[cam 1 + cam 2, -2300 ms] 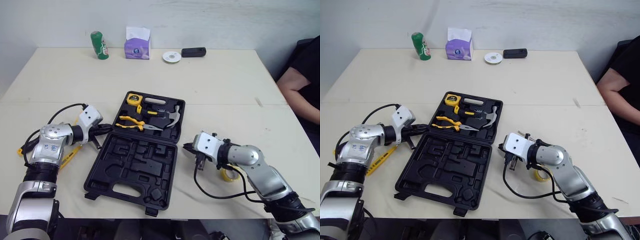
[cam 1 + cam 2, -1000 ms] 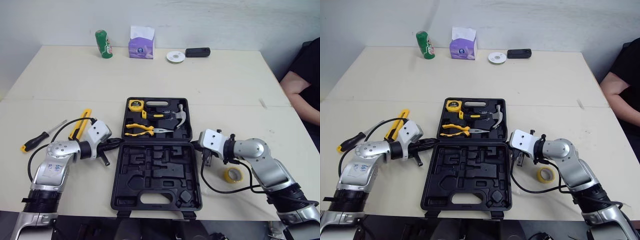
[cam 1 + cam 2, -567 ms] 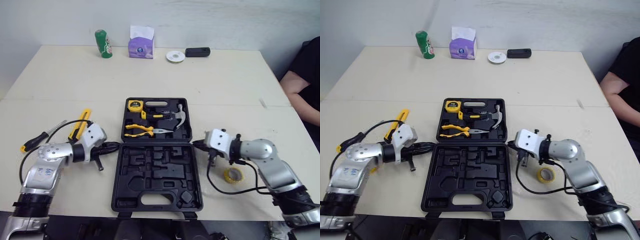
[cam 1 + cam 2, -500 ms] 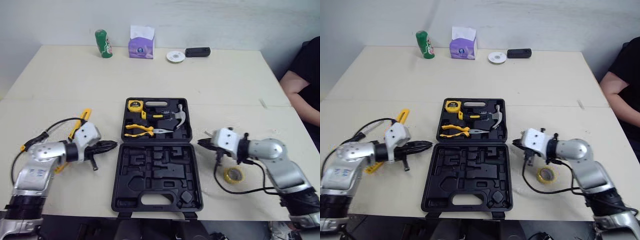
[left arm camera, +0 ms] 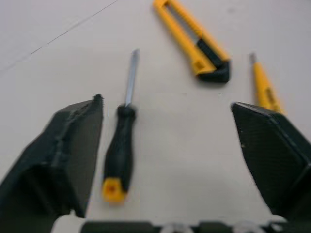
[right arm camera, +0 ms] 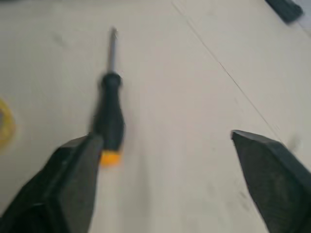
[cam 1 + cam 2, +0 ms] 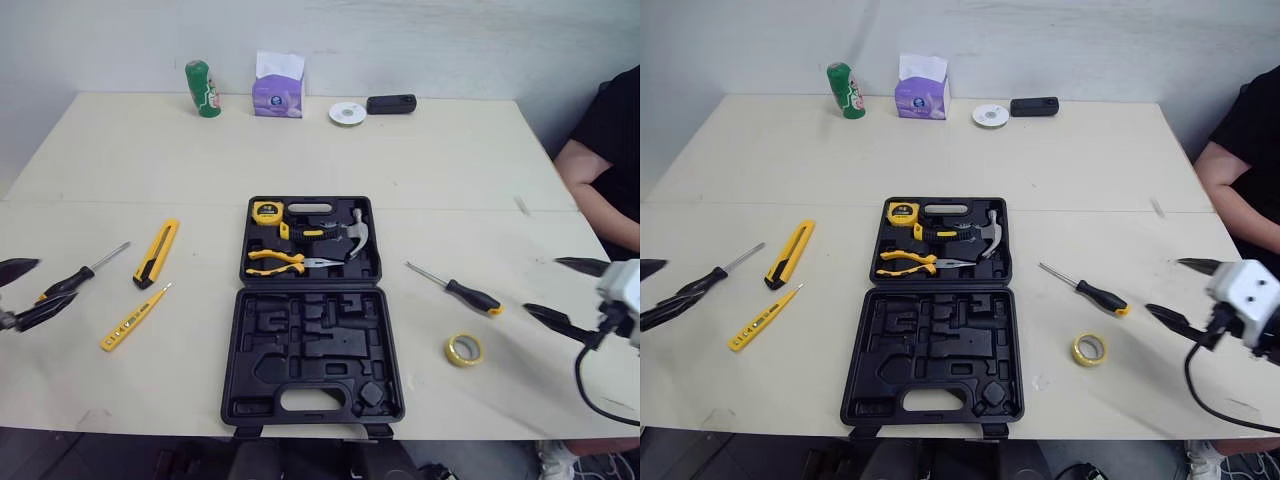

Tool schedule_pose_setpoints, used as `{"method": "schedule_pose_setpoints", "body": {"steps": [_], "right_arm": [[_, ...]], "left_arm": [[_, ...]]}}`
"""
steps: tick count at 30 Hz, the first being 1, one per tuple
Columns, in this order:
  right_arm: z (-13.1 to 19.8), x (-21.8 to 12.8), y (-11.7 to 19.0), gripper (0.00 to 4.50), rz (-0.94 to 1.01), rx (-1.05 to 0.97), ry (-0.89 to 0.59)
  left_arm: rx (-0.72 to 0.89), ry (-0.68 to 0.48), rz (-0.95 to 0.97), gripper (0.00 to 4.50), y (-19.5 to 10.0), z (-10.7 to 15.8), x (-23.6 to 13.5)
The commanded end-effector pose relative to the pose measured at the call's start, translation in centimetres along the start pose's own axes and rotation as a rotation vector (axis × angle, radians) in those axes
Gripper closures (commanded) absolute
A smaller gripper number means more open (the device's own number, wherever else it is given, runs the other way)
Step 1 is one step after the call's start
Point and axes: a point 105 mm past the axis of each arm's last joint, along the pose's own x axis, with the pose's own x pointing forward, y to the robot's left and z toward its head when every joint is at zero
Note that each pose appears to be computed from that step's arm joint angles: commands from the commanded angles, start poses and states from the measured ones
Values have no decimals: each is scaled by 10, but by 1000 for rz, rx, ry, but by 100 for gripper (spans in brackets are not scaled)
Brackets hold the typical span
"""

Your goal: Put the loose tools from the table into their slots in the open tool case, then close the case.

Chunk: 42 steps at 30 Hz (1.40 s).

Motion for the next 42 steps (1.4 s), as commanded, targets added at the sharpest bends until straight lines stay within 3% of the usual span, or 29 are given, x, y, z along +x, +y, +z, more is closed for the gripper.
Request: {"method": "schedule_pose_setpoints", "body": {"steps": [1, 4, 9, 17, 25, 31, 42], "right_arm": [[-7, -30, -23, 0, -155, 13, -41], [-28, -52, -38, 0, -304, 56, -7], [-53, -80, -53, 0, -452, 63, 68], [-91, -111, -37, 0, -507, 101, 199], [-92, -98, -26, 0, -450, 92, 188], [-65, -59, -20, 0, -333, 138, 36], [48, 18, 25, 0, 36, 194, -301]], "left_arm": [[5, 2, 193, 5, 36, -1, -37], [-105, 20, 407, 5, 62, -21, -73], [-217, 116, 651, 5, 76, -55, -119], [-251, 163, 691, 5, 68, -74, -140], [-258, 155, 628, 5, 54, -86, -133], [-267, 132, 594, 5, 49, -88, -127], [-212, 28, 281, 5, 37, -53, -66]]}}
